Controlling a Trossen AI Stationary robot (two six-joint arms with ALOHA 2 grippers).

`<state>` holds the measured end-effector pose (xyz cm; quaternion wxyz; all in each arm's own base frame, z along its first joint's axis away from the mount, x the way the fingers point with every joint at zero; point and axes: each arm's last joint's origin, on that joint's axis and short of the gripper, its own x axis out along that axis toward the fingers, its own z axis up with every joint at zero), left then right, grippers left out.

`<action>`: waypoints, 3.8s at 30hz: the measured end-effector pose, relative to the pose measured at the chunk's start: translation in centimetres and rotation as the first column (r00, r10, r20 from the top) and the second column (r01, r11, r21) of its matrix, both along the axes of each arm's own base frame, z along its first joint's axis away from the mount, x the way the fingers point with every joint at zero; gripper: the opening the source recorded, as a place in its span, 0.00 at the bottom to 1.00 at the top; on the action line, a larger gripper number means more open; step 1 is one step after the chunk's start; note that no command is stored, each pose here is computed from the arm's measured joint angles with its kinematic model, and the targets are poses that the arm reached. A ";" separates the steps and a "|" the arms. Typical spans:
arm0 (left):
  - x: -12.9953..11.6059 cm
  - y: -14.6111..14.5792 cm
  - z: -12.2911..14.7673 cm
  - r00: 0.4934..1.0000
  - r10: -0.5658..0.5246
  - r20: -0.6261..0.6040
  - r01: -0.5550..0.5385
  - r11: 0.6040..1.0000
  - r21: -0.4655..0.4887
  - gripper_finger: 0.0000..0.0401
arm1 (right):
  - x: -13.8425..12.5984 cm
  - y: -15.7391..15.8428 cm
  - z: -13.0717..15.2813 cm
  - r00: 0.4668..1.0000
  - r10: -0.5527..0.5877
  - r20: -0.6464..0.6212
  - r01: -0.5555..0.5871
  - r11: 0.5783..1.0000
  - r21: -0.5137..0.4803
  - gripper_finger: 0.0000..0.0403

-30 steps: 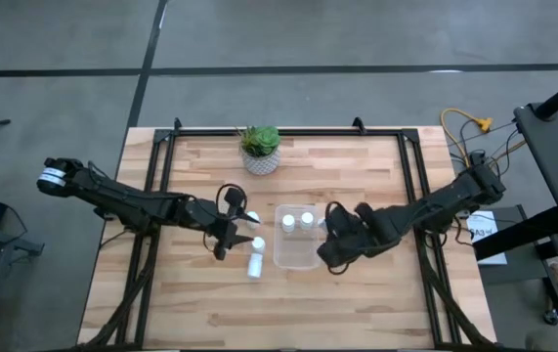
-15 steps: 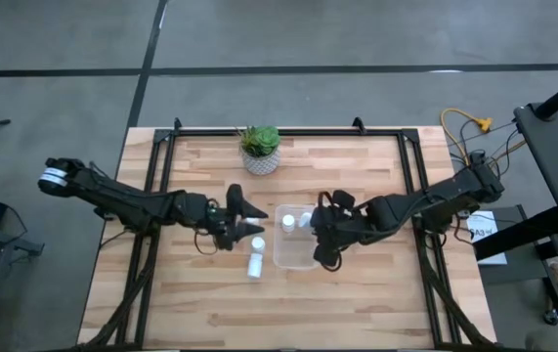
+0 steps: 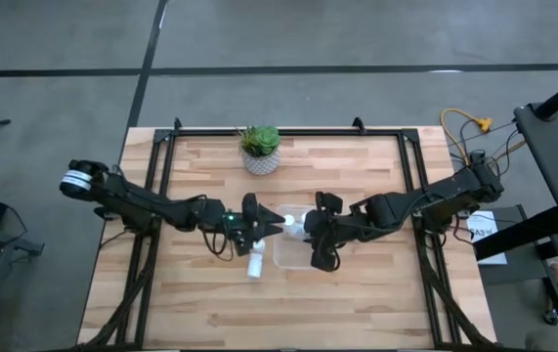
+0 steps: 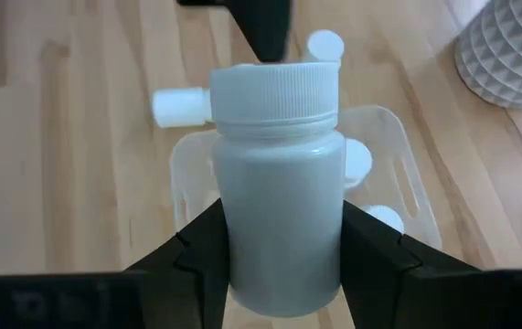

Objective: Pick and place pill bottles into a basket
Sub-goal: Put the white medicine bottle into the transparent bin

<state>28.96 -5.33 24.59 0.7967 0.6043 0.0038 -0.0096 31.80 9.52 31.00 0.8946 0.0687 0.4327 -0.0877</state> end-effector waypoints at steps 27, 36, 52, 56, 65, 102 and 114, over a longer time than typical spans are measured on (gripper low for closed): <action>2.9 -1.1 3.1 0.987 -0.143 -0.078 0.132 0.983 -0.123 0.55 | 0.3 0.2 0.2 0.998 0.059 0.025 -0.059 0.998 0.011 0.37; 3.0 -1.2 3.1 0.980 -0.161 -0.116 0.136 0.971 -0.199 0.55 | 0.5 0.0 0.3 0.997 0.069 0.038 -0.069 0.998 0.005 0.37; 3.6 -1.3 6.0 0.937 -0.150 -0.314 0.074 0.968 -0.240 0.55 | 0.6 -0.2 0.2 0.996 0.077 0.037 -0.078 0.997 0.015 0.37; 3.5 -1.1 6.1 0.925 -0.139 -0.355 0.058 0.972 -0.229 0.55 | 0.6 -0.2 0.2 0.996 0.087 0.033 -0.088 0.996 0.028 0.37; 3.8 -0.6 6.1 0.916 -0.095 -0.389 0.019 0.981 -0.195 0.55 | 0.8 -0.1 0.4 0.993 0.099 0.056 -0.102 0.993 0.051 0.37; 3.8 -1.2 6.9 0.918 -0.116 -0.378 0.022 0.969 -0.244 0.36 | 1.0 -0.5 0.4 0.994 0.094 0.061 -0.097 0.994 0.058 0.37; 3.7 -1.2 6.6 0.908 -0.111 -0.403 0.004 0.967 -0.256 0.36 | 1.1 -0.5 0.7 0.993 0.075 0.092 -0.082 0.994 0.074 0.56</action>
